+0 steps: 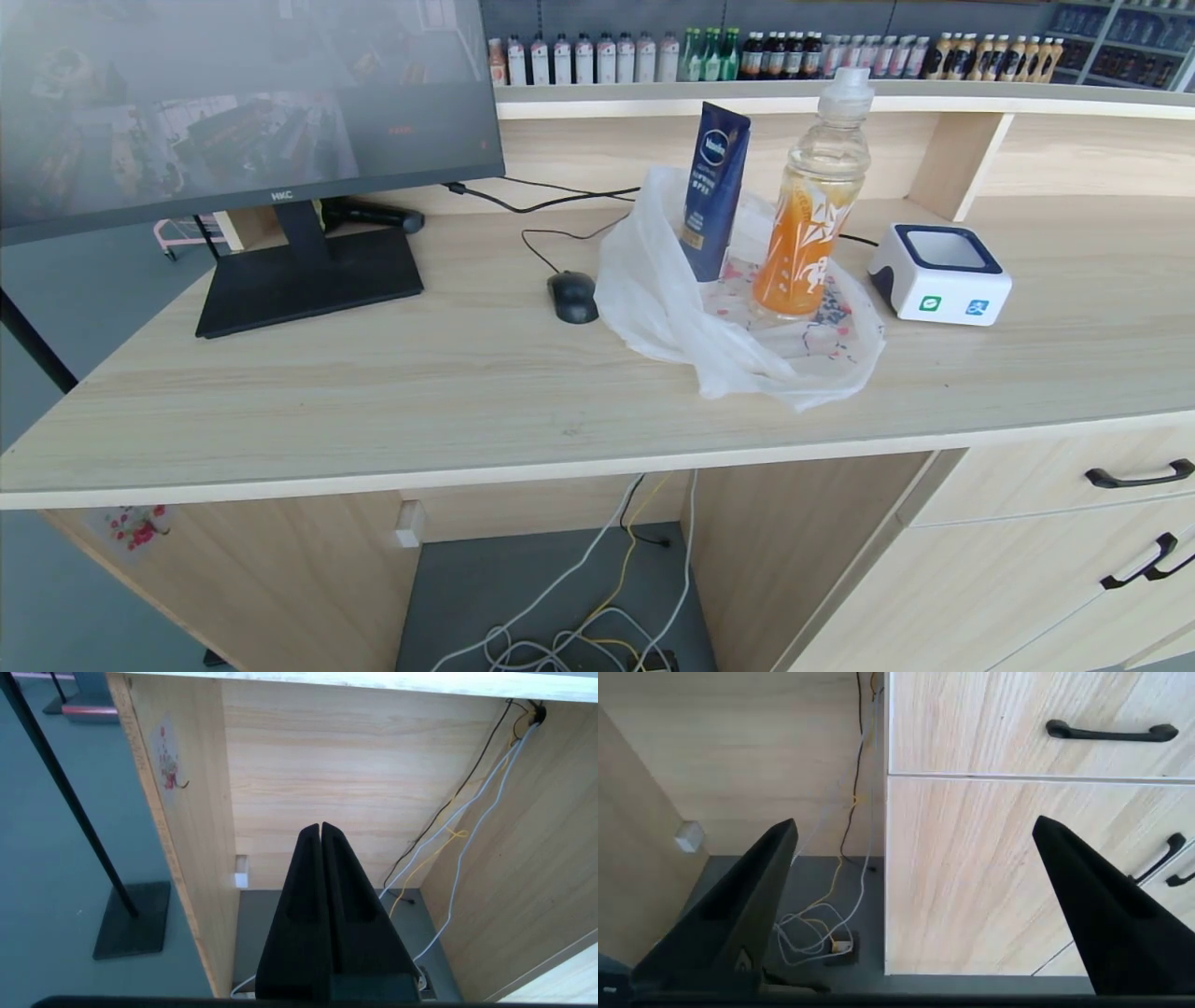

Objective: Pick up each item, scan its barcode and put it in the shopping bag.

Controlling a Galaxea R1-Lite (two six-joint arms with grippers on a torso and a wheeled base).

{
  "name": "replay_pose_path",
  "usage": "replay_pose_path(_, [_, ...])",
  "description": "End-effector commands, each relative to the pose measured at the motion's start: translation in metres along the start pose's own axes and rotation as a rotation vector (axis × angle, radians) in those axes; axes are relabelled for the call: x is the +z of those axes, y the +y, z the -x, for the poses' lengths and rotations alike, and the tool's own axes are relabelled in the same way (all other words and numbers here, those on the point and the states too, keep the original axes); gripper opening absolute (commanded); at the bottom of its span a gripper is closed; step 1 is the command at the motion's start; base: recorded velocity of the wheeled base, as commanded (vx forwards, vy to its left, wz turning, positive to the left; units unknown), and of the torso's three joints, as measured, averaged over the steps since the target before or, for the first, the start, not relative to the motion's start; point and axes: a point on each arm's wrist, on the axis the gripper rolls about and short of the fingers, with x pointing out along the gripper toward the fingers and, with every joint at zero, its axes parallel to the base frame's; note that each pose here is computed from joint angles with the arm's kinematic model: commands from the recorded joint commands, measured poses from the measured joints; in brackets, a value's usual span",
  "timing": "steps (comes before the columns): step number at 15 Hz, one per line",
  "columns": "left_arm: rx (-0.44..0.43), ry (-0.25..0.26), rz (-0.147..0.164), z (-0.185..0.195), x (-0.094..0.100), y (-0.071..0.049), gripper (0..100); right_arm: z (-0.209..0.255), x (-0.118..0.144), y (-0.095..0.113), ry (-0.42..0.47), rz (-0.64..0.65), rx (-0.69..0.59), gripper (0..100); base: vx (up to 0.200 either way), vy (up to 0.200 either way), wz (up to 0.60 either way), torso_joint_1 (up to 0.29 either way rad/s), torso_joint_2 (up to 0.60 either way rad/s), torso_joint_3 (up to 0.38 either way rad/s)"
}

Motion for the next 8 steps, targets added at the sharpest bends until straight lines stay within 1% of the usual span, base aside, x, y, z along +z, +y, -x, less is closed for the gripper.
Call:
replay_pose_path(1, [0.000, 0.000, 0.000, 0.000, 0.000, 0.000, 0, 0.000, 0.000, 0.000, 0.000, 0.014, -0.006, 100, 0.000, 0.000, 0.00, 0.000, 0.00, 0.000])
replay_pose_path(2, [0.000, 0.000, 0.000, 0.000, 0.000, 0.000, 0, 0.001, -0.008, 0.000, 0.080, 0.006, -0.020, 100, 0.000, 0.000, 0.00, 0.000, 0.00, 0.000])
replay_pose_path(3, [0.000, 0.000, 0.001, 0.000, 0.000, 0.000, 0, 0.001, -0.009, 0.000, 0.097, -0.019, -0.036, 100, 0.000, 0.000, 0.00, 0.000, 0.00, 0.000])
replay_pose_path(4, [0.000, 0.000, 0.001, 0.000, 0.000, 0.000, 0, 0.000, -0.009, 0.000, 0.097, -0.033, -0.041, 100, 0.000, 0.000, 0.00, 0.000, 0.00, 0.000])
replay_pose_path(6, [0.000, 0.000, 0.003, 0.000, 0.000, 0.000, 0, 0.002, -0.009, 0.000, 0.067, -0.039, -0.028, 100, 0.000, 0.000, 0.00, 0.000, 0.00, 0.000])
replay_pose_path(7, [0.000, 0.000, 0.003, 0.000, 0.000, 0.000, 0, 0.006, -0.010, -0.001, 0.019, -0.043, -0.018, 100, 0.000, 0.000, 0.00, 0.000, 0.00, 0.000])
replay_pose_path(8, [0.000, 0.000, 0.004, 0.000, 0.000, 0.000, 0, 0.006, -0.011, -0.001, 0.014, -0.047, -0.015, 100, -0.200, 0.000, 0.00, 0.002, 0.00, -0.002])
